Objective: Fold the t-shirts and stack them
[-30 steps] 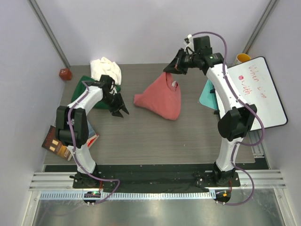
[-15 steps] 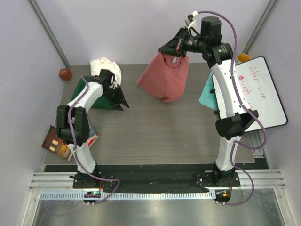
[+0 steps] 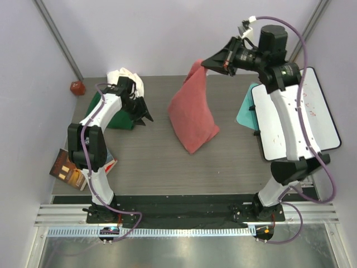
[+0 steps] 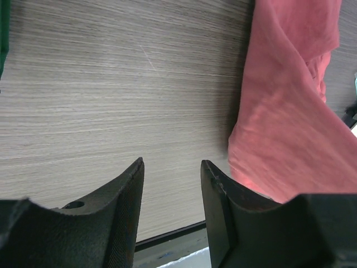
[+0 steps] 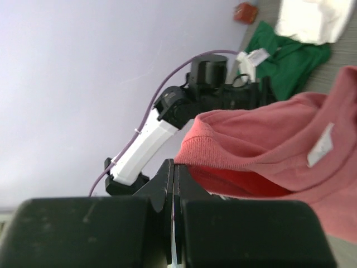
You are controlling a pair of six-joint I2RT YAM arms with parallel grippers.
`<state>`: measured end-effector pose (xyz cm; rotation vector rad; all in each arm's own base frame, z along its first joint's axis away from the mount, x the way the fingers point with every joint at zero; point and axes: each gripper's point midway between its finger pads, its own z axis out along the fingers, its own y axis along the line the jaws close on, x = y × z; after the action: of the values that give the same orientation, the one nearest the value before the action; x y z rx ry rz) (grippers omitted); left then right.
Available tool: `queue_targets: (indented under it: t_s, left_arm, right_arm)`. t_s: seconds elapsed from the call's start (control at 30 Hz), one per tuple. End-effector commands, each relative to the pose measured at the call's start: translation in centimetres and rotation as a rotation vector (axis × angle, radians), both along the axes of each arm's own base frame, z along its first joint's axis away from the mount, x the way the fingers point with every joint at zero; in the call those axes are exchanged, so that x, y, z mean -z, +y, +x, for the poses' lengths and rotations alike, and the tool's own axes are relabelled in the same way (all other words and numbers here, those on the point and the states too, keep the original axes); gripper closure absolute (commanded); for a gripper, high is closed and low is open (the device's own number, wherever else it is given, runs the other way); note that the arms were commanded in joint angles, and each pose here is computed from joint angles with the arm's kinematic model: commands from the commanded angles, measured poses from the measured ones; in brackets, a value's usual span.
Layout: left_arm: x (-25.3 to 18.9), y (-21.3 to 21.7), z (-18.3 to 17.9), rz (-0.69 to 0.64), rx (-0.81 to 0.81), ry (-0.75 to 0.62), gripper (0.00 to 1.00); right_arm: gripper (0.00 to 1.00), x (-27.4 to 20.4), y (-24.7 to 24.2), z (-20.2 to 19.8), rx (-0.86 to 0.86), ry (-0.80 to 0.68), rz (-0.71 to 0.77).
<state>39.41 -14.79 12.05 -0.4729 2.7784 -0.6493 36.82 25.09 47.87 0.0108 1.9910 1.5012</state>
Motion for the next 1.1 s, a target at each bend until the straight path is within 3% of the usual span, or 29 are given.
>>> queue_targets:
  t_s: [0.0,0.1,0.2,0.4,0.7,1.07]
  left_arm:
    - [-1.0,-0.1,0.8,0.009,0.011,-0.038,0.54]
    - [-0.7,-0.1,0.8,0.015,0.023,-0.026,0.54]
    - [-0.5,-0.2,1.1,0.013,0.031,-0.017,0.54]
    - [-0.6,-0.7,2.4,-0.004,0.041,-0.012,0.55]
    - [0.2,-1.9,5.9,-0.038,0.057,-0.007,0.55]
    - [1.5,-2.6,6.3,-0.065,0.065,0.021,0.57]
  right_arm:
    - [0.99,2.2,-4.8,-1.4,0.192,0.043,-0.105]
    - [0.99,9.3,-8.1,-2.3,0.322,0.227,-0.323]
    - [0.99,15.9,-9.7,-4.7,0.347,0.444,-0.453]
    - [0.99,26.0,-10.8,-11.2,0.303,0.774,-0.552]
    - [0.99,32.5,-13.1,-20.8,0.252,1.023,-0.682]
    - [0.96,38.5,-14.1,-28.2,0.165,1.170,-0.730]
